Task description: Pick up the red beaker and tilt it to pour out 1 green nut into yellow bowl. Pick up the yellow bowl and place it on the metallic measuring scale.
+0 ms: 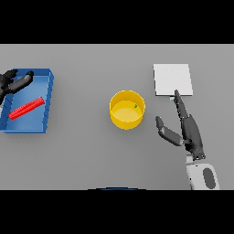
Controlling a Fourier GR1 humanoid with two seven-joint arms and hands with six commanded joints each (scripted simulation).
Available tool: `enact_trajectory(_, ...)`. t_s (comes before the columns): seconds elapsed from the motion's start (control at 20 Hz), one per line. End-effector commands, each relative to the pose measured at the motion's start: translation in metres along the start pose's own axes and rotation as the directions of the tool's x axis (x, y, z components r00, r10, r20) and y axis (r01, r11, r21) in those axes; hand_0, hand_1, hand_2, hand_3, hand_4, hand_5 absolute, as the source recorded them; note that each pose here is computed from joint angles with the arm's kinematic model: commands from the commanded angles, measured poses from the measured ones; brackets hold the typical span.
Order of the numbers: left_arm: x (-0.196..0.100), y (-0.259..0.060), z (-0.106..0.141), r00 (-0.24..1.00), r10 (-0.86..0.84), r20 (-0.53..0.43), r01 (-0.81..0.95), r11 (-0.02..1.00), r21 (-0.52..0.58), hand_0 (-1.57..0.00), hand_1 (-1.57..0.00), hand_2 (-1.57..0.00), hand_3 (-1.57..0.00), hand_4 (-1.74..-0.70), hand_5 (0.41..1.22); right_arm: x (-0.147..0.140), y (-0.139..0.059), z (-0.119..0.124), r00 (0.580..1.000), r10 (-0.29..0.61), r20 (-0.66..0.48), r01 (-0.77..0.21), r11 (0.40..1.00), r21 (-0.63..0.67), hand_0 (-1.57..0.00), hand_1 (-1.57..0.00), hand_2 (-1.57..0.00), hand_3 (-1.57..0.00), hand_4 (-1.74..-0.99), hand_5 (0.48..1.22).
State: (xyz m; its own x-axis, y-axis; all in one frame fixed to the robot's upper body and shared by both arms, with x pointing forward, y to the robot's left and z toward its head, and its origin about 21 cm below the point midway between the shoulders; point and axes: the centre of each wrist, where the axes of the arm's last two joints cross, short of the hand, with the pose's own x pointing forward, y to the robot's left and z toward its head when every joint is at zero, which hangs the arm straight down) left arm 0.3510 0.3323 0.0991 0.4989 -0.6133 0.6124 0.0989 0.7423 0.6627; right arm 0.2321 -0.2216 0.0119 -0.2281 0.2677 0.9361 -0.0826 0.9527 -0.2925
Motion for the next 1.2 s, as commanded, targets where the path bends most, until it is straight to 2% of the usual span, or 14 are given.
enact_trajectory(0.0,-0.001,-0.004,-0.001,1.0,0.001,0.006,-0.001,1.0,0.013,-0.17,-0.15,-0.14,-0.12,-0.72,0.647,0.0,0.0,0.001,1.0,0.004,-0.005,-0.004,1.0,0.0,0.0,0.0,0.0,0.0,-1.164,0.688)
enact_trajectory(0.15,0.0,-0.002,-0.004,1.0,0.001,0.029,-0.002,0.998,0.061,-0.09,-0.07,-0.07,-0.06,-0.7,0.653,0.0,-0.001,0.003,1.0,0.016,-0.021,-0.016,1.0,-0.006,0.0,0.0,0.0,0.0,-1.178,0.679)
enact_trajectory(0.25,0.002,-0.003,-0.002,0.997,0.023,0.077,-0.028,0.997,0.071,-0.05,-0.05,-0.05,-0.04,-0.71,0.663,0.005,0.0,0.002,0.997,0.075,-0.022,-0.075,0.997,0.011,0.0,0.0,0.0,0.0,-1.163,0.677)
enact_trajectory(0.3,0.0,-0.001,-0.002,0.996,0.027,0.09,-0.034,0.996,0.08,-0.04,-0.04,-0.04,-0.03,-0.71,0.674,0.006,0.005,0.002,0.996,0.087,-0.016,-0.086,0.995,0.046,0.0,0.0,0.0,0.0,-1.146,0.691)
enact_trajectory(0.4,-0.003,0.001,-0.002,0.995,0.038,0.094,-0.047,0.995,0.092,-0.03,-0.02,-0.02,-0.02,-0.71,0.685,0.008,0.001,-0.007,0.99,0.137,0.026,-0.14,0.982,0.13,0.0,0.0,0.0,0.0,-1.137,0.717)
enact_trajectory(0.5,0.001,-0.003,0.0,0.994,0.034,0.1,-0.043,0.995,0.088,-0.02,-0.01,-0.01,-0.01,-0.71,0.683,0.014,-0.007,-0.018,0.966,0.247,0.081,-0.26,0.936,0.238,0.0,0.0,0.0,0.0,-1.172,0.728)
enact_trajectory(0.6,-0.001,0.0,0.0,0.992,0.046,0.119,-0.056,0.995,0.084,-0.01,-0.01,-0.01,-0.01,-0.72,0.67,0.025,-0.009,-0.03,0.906,0.398,0.144,-0.423,0.844,0.33,0.0,0.0,0.0,0.0,-1.204,0.708)
enact_trajectory(0.75,0.0,-0.007,-0.001,0.991,0.062,0.119,-0.071,0.995,0.071,0.0,0.0,0.0,0.0,-0.72,0.665,0.04,0.002,-0.052,0.773,0.562,0.294,-0.632,0.644,0.43,0.0,0.0,0.0,0.0,-1.222,0.701)
enact_trajectory(0.9,0.001,-0.004,0.001,0.991,0.053,0.12,-0.061,0.996,0.065,0.0,0.0,0.0,0.0,-0.71,0.672,0.046,0.008,-0.071,0.638,0.621,0.456,-0.765,0.445,0.465,0.0,0.0,0.0,0.0,-1.228,0.703)
enact_trajectory(1.05,-0.002,-0.006,0.0,0.99,0.067,0.124,-0.074,0.996,0.053,0.0,0.0,0.0,0.0,-0.71,0.682,0.049,0.019,-0.087,0.554,0.633,0.541,-0.818,0.291,0.496,0.0,0.0,0.0,0.0,-1.213,0.705)
enact_trajectory(1.15,0.001,-0.006,0.001,0.99,0.069,0.127,-0.077,0.995,0.059,0.0,0.0,0.0,0.0,-0.72,0.684,0.048,0.026,-0.096,0.515,0.622,0.589,-0.835,0.208,0.51,0.0,0.0,0.0,0.0,-1.212,0.705)
